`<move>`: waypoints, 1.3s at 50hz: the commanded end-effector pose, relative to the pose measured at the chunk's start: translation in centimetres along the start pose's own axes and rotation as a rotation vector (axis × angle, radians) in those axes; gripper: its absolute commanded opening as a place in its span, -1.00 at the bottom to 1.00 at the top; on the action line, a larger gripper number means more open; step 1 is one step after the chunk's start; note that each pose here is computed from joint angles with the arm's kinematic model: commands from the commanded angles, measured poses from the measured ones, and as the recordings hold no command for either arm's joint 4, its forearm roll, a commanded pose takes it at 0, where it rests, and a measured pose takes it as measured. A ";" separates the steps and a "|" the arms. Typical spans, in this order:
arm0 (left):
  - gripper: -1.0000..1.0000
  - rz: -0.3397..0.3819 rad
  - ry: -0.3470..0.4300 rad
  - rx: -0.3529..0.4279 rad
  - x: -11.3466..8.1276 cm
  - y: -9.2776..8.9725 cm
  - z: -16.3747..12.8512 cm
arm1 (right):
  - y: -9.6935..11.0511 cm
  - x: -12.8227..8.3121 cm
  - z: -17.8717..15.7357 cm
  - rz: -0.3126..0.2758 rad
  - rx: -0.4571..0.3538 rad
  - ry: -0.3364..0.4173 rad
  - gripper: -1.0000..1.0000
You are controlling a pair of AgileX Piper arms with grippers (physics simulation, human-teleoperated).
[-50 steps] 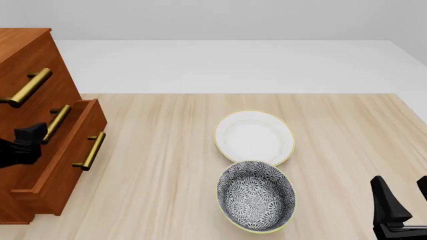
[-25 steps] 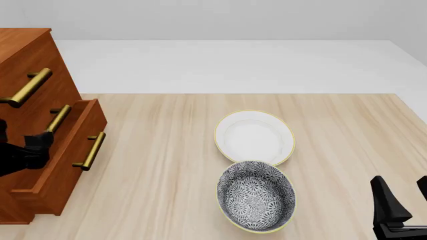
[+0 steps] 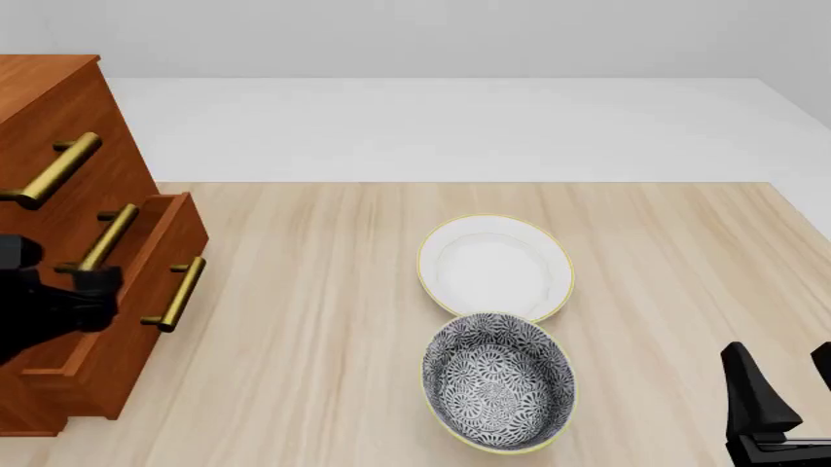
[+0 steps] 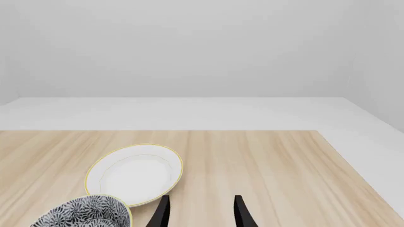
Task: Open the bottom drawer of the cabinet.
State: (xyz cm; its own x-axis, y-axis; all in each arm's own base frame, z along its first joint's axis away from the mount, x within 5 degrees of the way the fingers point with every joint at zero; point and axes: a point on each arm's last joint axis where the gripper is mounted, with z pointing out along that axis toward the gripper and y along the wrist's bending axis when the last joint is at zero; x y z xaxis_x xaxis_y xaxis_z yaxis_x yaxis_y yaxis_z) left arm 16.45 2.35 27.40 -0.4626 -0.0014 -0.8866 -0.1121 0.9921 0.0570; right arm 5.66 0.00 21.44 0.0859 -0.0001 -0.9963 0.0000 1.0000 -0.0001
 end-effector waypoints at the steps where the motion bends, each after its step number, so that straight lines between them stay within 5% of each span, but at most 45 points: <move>1: 1.00 -0.008 0.017 -0.005 0.7 0.1 1.4 | 0.0 0.0 0.0 0.000 0.000 0.000 1.00; 65: 1.00 0.003 0.087 -0.040 3.4 0.8 5.3 | 0.0 0.0 0.0 0.000 0.000 0.000 1.00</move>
State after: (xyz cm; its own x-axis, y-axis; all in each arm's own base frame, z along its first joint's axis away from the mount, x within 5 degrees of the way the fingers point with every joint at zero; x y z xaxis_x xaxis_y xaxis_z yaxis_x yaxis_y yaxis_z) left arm 19.31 3.64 22.36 -0.5267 -0.0139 -0.8499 -0.1414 0.9874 0.0715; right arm 5.66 0.00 21.44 0.0859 0.0000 -0.9963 0.0001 1.0000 0.0000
